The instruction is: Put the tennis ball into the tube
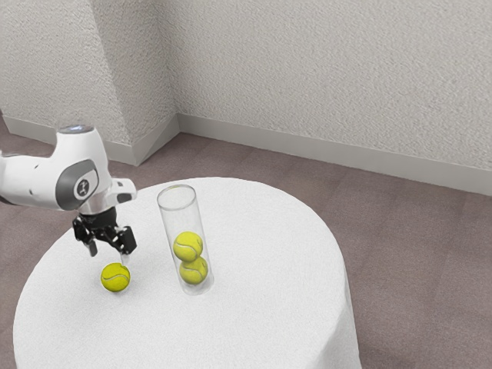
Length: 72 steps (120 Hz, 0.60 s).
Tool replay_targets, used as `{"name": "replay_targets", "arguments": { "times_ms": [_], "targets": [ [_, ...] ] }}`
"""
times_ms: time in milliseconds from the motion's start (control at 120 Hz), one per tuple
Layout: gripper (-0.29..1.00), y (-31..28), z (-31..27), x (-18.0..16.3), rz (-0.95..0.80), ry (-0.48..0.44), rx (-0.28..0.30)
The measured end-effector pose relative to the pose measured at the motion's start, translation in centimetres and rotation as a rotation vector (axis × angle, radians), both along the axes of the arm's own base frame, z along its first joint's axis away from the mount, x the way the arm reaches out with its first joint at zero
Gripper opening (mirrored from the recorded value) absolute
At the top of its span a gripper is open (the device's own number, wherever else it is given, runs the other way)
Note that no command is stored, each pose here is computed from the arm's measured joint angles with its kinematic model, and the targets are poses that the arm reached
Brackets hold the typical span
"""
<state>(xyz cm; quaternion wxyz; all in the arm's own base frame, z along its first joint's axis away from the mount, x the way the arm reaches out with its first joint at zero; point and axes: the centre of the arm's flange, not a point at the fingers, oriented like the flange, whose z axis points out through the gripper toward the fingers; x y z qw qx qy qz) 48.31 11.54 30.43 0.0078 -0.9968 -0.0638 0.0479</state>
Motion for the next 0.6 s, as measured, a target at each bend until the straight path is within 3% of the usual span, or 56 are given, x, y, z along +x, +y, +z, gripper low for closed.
{"name": "replay_targets", "arguments": {
  "times_ms": [600],
  "targets": [
    [0.70, -0.3, -4.2, -0.6, 0.093, -0.008, 0.004]
  ]
}}
